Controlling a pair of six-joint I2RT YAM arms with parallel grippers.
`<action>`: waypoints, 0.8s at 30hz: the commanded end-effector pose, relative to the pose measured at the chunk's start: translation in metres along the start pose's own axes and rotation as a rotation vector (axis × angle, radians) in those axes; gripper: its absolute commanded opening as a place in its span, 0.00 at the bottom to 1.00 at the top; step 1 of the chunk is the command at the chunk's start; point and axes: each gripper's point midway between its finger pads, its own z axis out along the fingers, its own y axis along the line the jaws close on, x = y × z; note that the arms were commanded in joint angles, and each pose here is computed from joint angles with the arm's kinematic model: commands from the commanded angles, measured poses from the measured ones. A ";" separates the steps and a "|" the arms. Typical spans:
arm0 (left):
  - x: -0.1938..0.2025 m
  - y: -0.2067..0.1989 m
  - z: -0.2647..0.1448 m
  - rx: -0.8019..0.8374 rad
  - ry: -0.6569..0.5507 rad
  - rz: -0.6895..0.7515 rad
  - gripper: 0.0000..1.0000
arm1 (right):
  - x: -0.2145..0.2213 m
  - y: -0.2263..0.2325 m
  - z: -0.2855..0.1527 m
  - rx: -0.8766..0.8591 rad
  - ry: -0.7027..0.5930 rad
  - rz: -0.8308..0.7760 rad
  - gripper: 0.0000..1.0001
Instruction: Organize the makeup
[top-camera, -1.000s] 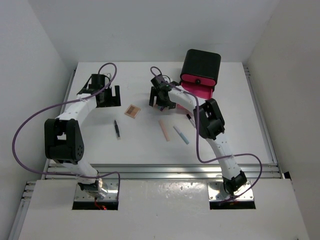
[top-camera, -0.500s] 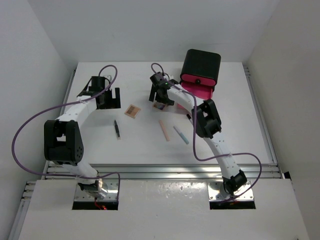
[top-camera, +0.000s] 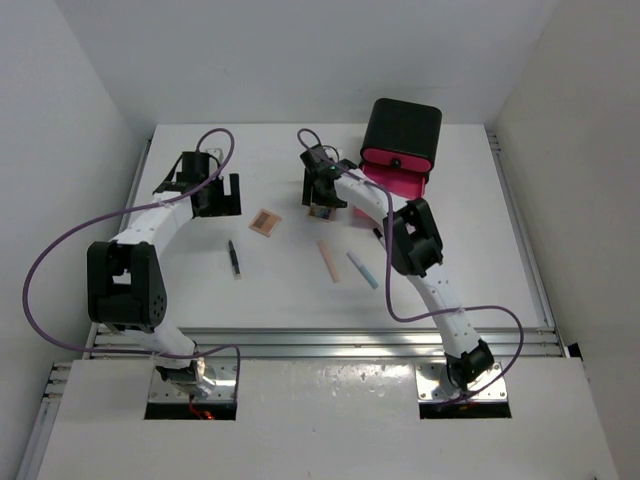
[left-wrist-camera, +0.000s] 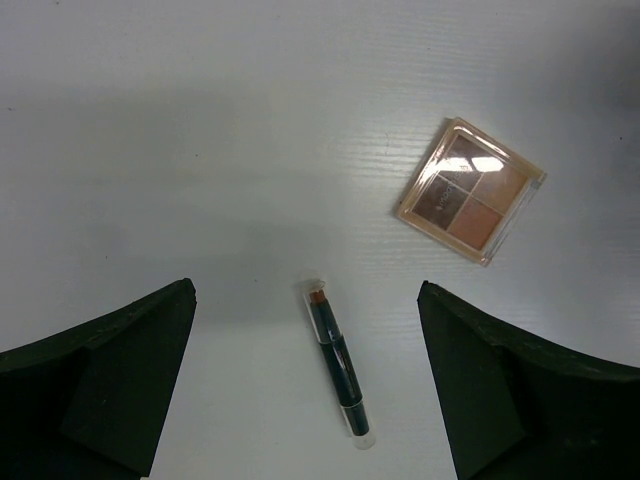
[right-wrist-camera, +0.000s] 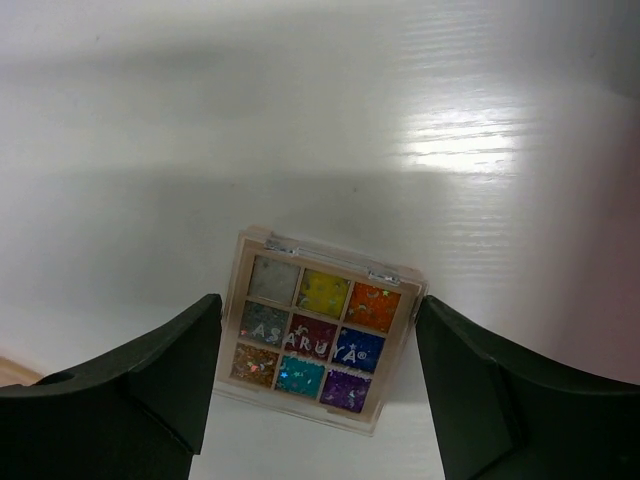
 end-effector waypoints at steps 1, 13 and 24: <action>-0.023 -0.001 -0.014 0.015 -0.079 0.000 0.99 | 0.059 -0.004 -0.004 -0.006 0.159 -0.229 0.71; -0.017 0.001 -0.018 0.005 -0.072 0.000 0.99 | 0.100 0.020 -0.021 -0.269 0.264 -0.478 0.92; -0.017 -0.002 -0.015 0.024 -0.070 0.001 0.99 | 0.116 -0.002 -0.022 -0.098 0.340 -0.408 0.86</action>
